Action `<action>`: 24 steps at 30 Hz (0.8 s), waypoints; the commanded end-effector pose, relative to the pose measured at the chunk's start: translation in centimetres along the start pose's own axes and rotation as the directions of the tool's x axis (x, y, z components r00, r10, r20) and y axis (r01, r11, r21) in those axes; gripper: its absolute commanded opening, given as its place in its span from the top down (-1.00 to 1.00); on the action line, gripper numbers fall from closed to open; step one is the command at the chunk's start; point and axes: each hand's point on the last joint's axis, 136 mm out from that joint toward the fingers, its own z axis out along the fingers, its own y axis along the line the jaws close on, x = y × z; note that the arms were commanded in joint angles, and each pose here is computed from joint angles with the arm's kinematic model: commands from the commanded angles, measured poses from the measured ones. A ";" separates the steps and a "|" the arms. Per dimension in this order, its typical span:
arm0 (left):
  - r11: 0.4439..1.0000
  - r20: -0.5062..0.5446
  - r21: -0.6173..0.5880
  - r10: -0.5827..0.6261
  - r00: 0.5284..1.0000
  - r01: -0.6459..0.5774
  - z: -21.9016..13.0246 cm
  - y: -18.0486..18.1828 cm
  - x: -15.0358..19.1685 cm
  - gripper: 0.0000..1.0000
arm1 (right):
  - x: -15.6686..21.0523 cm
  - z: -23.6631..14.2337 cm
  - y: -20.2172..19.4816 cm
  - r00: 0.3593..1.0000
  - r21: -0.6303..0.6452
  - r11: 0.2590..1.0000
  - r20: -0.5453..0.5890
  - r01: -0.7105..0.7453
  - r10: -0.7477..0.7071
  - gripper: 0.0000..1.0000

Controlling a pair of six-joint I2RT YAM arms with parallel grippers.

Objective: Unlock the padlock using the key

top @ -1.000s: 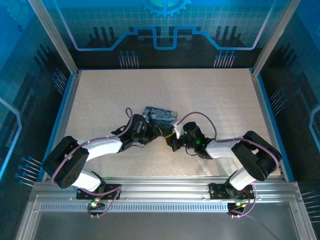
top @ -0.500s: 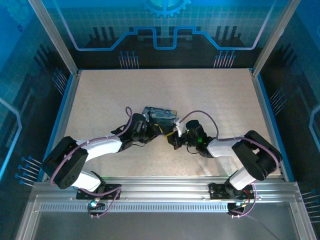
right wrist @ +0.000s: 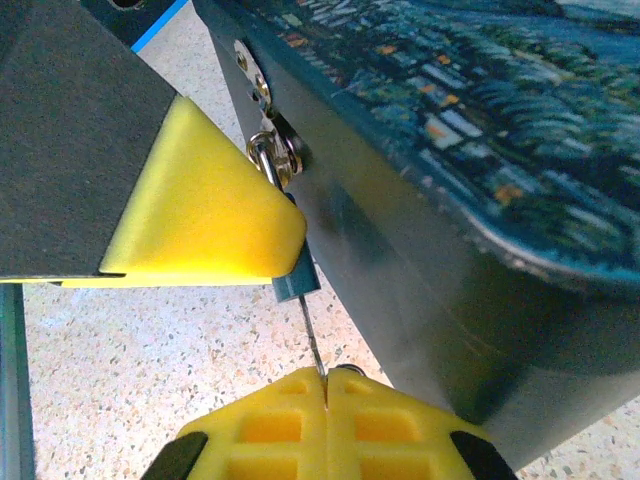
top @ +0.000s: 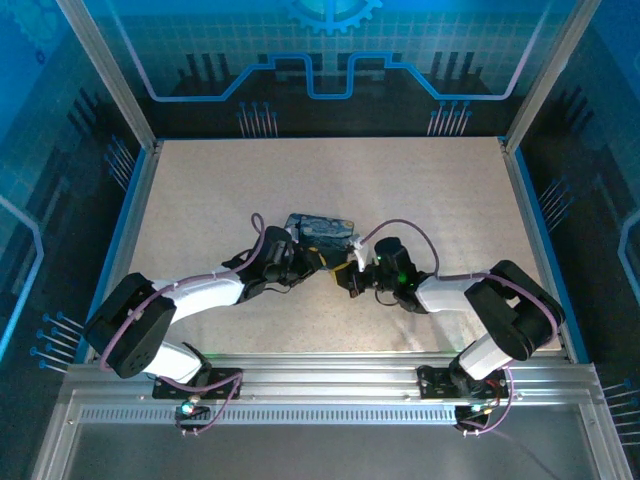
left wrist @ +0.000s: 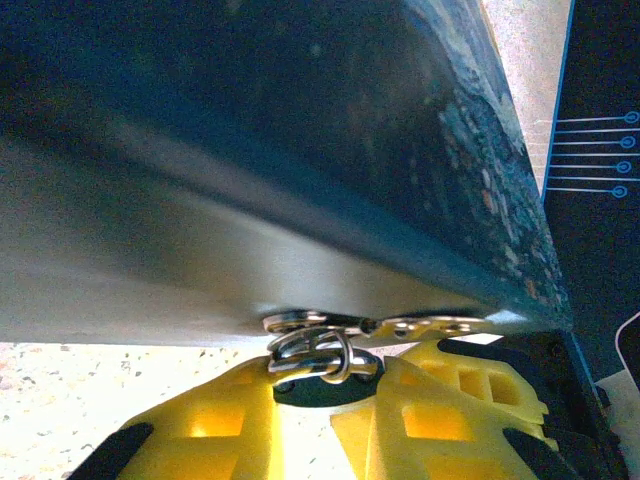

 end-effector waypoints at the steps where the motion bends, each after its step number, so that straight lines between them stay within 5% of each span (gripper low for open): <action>1: 0.998 -0.089 0.054 0.030 0.996 -0.025 -0.5 -1.8 1.8 0.59 | -4.1 0.1 0.2 0.992 -0.014 0.998 0.109 0.059 -0.057 1.00; 24: 0.998 -0.103 0.054 0.032 0.994 -0.027 -0.1 -1.9 2.1 0.59 | -7.8 1.2 0.9 0.984 -0.040 0.996 0.165 0.077 -0.069 1.00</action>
